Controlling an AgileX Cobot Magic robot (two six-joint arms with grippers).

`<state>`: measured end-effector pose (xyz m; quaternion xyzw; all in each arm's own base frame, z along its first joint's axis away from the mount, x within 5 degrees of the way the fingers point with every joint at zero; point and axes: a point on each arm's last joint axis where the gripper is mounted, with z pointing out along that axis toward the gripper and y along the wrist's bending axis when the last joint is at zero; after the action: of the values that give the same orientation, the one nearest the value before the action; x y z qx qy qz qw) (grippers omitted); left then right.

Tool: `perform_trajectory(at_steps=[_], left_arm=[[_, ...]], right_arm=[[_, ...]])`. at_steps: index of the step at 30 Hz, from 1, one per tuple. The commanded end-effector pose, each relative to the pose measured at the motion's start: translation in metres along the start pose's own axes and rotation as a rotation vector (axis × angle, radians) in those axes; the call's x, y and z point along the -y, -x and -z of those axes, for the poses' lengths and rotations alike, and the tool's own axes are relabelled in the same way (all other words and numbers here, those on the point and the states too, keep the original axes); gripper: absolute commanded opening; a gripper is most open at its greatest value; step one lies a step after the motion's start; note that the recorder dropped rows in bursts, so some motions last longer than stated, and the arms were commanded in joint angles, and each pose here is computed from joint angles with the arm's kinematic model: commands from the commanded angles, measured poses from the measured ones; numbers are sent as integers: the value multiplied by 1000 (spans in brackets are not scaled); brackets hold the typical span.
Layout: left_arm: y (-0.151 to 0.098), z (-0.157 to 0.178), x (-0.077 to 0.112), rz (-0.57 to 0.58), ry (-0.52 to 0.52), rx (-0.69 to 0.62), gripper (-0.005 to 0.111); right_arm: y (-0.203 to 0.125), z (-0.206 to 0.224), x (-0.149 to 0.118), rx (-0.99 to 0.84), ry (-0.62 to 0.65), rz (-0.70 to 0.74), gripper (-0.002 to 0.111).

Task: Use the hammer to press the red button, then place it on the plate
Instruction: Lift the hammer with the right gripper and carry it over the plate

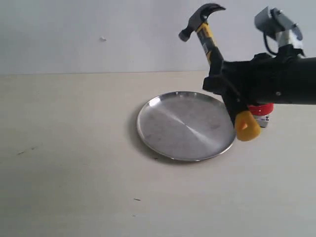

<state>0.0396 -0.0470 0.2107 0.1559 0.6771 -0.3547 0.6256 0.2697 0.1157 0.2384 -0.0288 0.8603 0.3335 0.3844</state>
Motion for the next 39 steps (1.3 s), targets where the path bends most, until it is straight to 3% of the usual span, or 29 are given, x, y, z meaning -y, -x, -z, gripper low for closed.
perform_trajectory(at_steps=[1,7,18,28,30,33,35,39], left_arm=[[-1,0,0,5,1,-5,0],[-1,0,-1,5,8,-3,0],[-1,0,-1,5,8,-3,0],[-1,0,-1,5,8,-3,0],[-1,0,-1,5,8,-3,0],[-1,0,-1,5,8,-3,0],[-1,0,-1,5,8,-3,0],[-1,0,-1,5,8,-3,0]], right_arm=[[6,-25,-2,-24,24,-17,0],[-2,-59,7,-103,20,-63,0],[9,-43,12,54,-417,129,0],[43,-5,-24,331,-773,464,0],[41,-6,-43,471,-668,449,0],[34,-14,-56,534,-467,309,0],[19,-28,-60,461,-295,202,0],[-5,-53,-59,288,-169,67,0]])
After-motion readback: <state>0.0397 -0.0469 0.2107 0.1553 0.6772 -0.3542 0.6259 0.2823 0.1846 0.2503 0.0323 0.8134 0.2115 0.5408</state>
